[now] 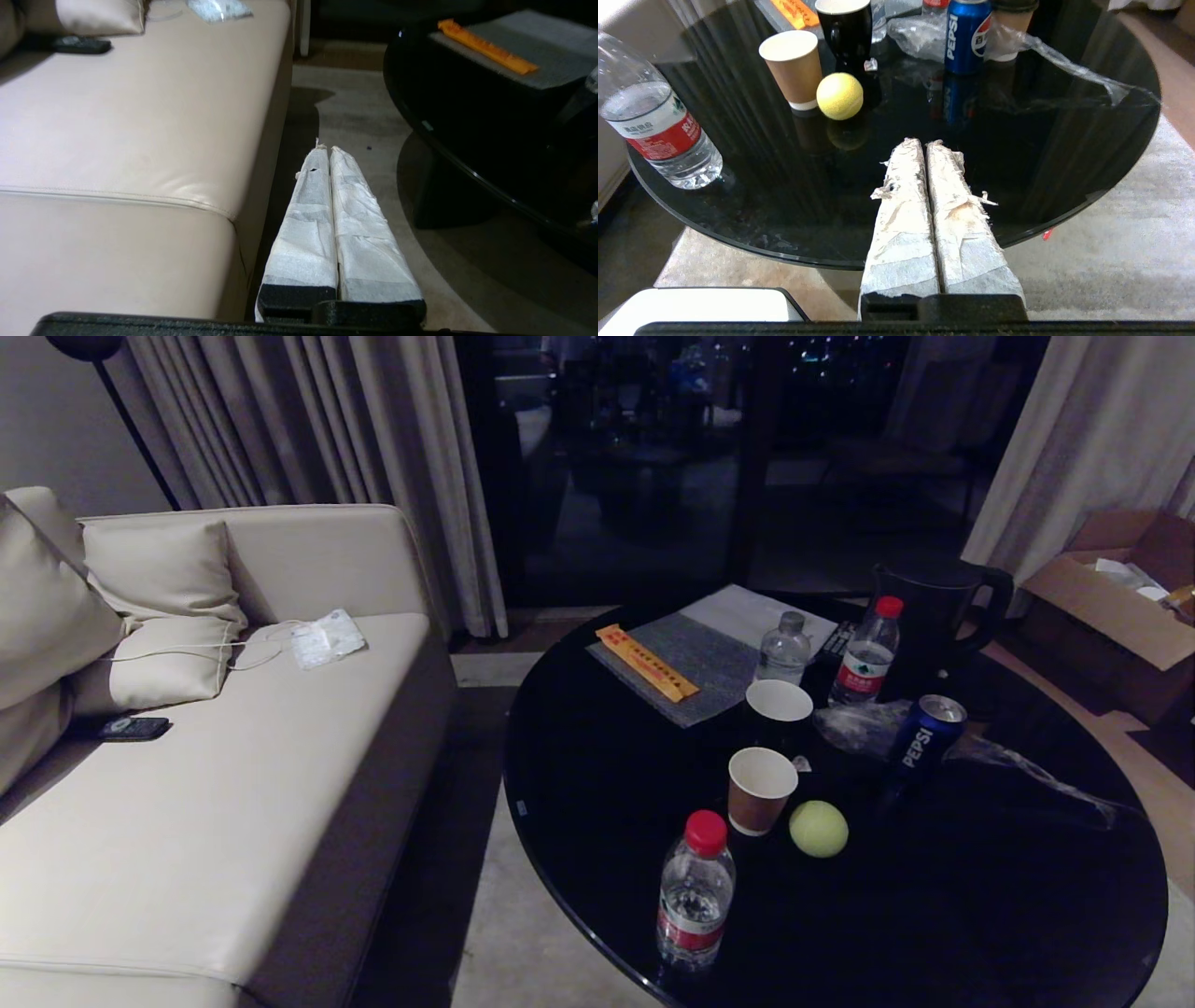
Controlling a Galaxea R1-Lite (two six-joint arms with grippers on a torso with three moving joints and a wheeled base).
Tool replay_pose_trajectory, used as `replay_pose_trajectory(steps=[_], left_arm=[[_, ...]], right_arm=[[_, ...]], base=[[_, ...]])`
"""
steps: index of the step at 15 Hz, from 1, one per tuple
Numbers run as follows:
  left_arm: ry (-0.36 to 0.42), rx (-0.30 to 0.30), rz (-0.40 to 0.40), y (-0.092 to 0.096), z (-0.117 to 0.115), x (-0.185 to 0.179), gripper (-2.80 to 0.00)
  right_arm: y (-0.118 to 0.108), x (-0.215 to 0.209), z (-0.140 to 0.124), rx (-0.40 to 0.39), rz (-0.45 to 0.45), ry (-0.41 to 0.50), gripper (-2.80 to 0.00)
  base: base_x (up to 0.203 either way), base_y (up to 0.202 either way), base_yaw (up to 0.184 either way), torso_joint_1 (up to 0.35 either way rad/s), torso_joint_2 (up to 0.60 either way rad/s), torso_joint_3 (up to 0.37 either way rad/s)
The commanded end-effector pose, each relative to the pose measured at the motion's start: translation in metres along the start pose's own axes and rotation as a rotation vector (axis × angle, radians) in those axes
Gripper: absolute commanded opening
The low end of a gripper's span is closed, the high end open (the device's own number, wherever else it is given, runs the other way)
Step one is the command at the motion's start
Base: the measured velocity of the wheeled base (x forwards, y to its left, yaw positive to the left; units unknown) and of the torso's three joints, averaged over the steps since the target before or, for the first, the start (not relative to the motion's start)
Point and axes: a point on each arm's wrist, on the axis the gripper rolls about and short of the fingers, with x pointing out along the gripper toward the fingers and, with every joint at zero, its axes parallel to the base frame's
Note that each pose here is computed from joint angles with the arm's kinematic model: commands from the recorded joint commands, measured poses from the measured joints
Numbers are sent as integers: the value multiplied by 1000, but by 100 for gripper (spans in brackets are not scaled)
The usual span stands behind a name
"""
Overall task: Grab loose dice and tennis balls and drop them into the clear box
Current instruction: Pick up the ball on the table
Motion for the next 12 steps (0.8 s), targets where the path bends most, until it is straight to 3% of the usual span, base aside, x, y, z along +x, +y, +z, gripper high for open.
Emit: replay_pose_trajectory(steps=[1,12], left_arm=[[3,-1,1,0,0,0,-280],[1,-15,4,0,0,0,-280]], right_arm=[[0,0,0,2,1,2,-280],[0,0,0,2,2,2,-280]], base=[[0,0,0,6,1,-200],[0,0,0,1,3,-195]])
